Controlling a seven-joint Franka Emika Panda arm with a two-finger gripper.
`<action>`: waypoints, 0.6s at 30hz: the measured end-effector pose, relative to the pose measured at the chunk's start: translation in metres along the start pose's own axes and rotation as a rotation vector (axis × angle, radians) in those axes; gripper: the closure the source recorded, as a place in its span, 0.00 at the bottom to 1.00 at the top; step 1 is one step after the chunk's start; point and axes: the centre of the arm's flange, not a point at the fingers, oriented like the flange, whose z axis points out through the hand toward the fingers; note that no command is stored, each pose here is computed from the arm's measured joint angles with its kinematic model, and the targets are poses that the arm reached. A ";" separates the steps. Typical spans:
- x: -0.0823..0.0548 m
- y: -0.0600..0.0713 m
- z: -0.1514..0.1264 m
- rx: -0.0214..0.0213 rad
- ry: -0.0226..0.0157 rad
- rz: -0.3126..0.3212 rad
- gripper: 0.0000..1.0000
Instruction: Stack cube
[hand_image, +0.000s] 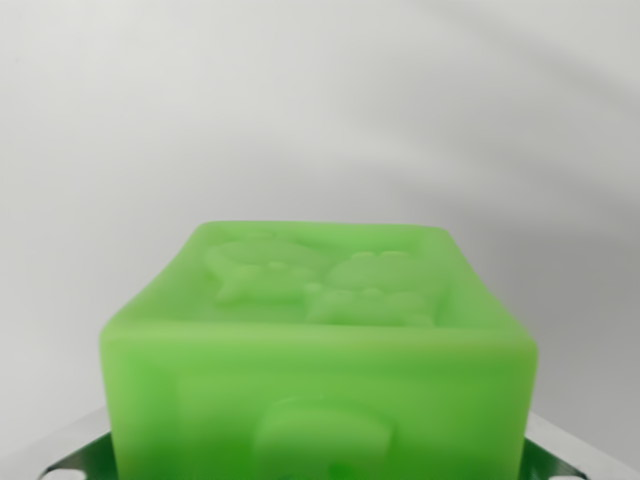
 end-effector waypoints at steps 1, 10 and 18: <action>-0.001 0.001 -0.001 0.0001 0.0005 -0.008 1.00; -0.010 0.007 -0.009 0.0005 0.0002 -0.076 1.00; -0.017 0.012 -0.015 0.0002 0.0004 -0.134 1.00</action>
